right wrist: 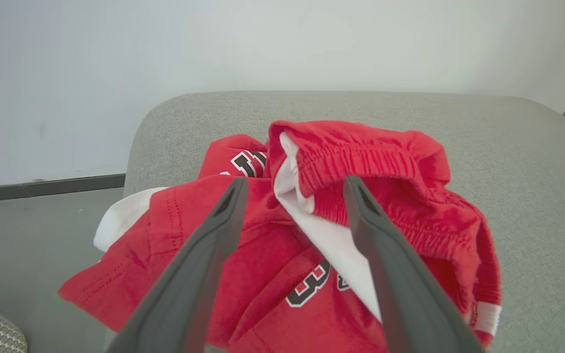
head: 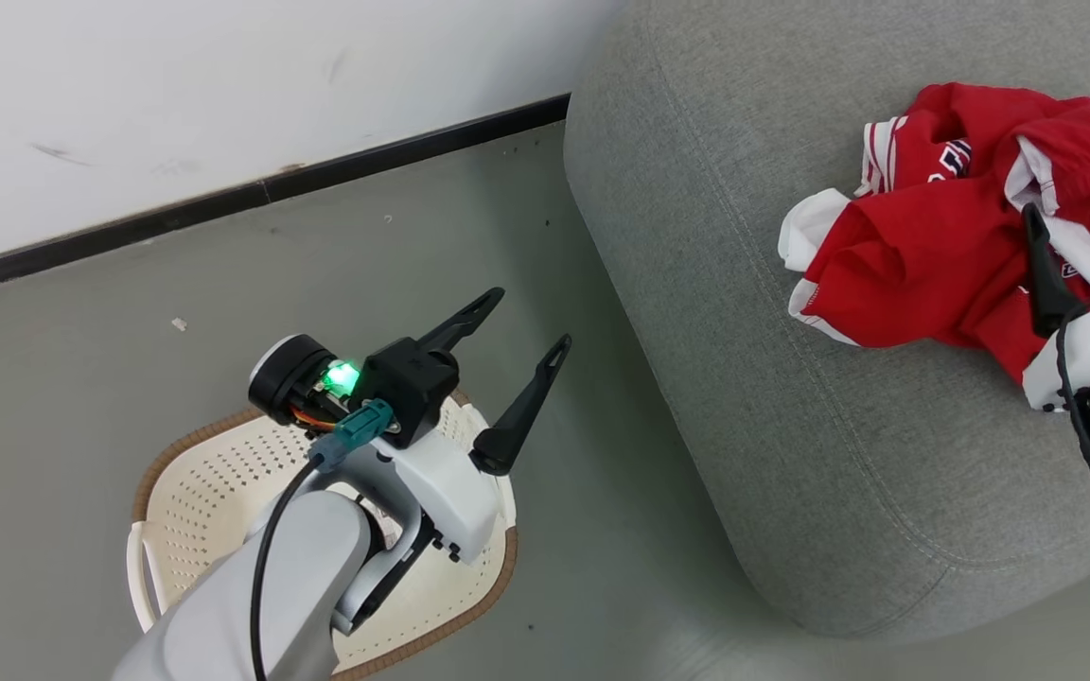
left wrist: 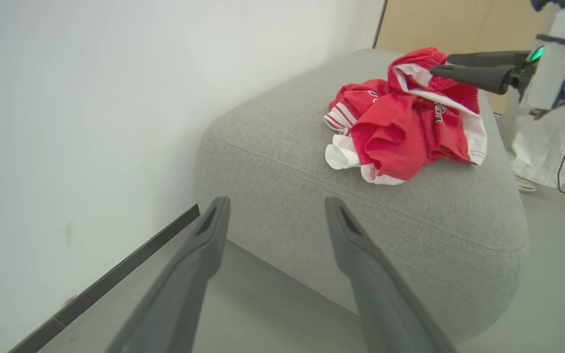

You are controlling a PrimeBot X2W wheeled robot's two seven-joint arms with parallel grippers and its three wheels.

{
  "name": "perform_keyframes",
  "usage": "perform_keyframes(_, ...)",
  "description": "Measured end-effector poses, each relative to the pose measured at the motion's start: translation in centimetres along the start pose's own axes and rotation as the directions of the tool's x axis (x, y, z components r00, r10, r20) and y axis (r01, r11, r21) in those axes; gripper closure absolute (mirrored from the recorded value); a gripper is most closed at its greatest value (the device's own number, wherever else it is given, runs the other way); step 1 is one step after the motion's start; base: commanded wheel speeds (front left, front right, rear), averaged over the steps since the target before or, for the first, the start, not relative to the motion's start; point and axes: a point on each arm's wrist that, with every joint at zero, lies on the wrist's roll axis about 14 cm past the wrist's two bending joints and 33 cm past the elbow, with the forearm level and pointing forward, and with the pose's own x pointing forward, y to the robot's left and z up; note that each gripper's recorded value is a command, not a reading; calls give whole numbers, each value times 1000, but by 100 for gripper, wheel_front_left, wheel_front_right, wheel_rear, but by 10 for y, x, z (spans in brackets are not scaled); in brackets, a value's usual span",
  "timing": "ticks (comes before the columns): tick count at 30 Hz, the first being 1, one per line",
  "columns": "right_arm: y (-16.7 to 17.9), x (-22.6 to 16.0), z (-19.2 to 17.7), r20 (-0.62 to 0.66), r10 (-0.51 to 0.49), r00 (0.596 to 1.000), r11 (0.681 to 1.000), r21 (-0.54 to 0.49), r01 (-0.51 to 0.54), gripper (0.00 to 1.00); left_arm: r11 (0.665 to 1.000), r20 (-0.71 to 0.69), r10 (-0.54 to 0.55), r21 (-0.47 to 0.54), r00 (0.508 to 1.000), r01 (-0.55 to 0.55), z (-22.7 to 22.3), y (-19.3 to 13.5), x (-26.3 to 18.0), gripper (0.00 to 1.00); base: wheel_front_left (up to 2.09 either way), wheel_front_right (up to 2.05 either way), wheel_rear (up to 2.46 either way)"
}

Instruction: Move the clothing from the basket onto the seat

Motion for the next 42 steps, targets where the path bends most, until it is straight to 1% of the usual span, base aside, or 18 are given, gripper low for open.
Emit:
perform_keyframes(9, -2, -26, 11, 54, -22, 998, 999, 31, 21, 0, 994, 39, 106, -9, 994, -106, 8, 17, -13, 0, 0, 0, 0)
perform_keyframes(16, 19, -29, 42, 151, 29, 988, 999, 29, -34, 0, 979, 91, 202, -6, 975, -203, 21, 36, -28, 0, 0, 0, 0)
perform_keyframes(21, 49, -30, 68, 227, 97, 969, 994, 24, -105, 0, 954, 115, 296, 9, 948, -299, 27, 58, -46, 0, 0, 0, 0)
perform_keyframes(24, 67, -31, 82, 267, 138, 954, 989, 20, -149, 0, 931, 122, 358, 28, 926, -364, 29, 74, -61, 0, 0, 0, 0)
perform_keyframes(28, 87, -35, 98, 311, 186, 932, 980, 12, -199, 0, 891, 131, 443, 44, 887, -452, 31, 95, -83, 0, 0, 0, 0)
perform_keyframes(31, 104, -40, 103, 326, 221, 919, 971, 19, -240, 0, 863, 133, 494, 49, 859, -503, 31, 104, -98, 0, 0, 0, 0)
perform_keyframes(32, 113, -44, 100, 323, 240, 915, 965, 24, -262, 0, 844, 126, 526, 49, 841, -535, 29, 109, -109, 0, 0, 0, 0)
perform_keyframes(37, 131, -52, 109, 352, 280, 893, 951, 26, -309, 0, 782, 120, 612, 61, 782, -621, 25, 125, -141, 0, 0, 0, 0)
perform_keyframes(39, 137, -55, 116, 371, 289, 883, 945, 37, -325, 0, 752, 114, 649, 59, 752, -657, 23, 131, -155, 0, 0, 0, 0)
perform_keyframes(42, 144, -62, 115, 377, 298, 877, 937, 60, -345, 0, 709, 113, 695, 53, 710, -703, 21, 138, -174, 0, 0, 0, 0)
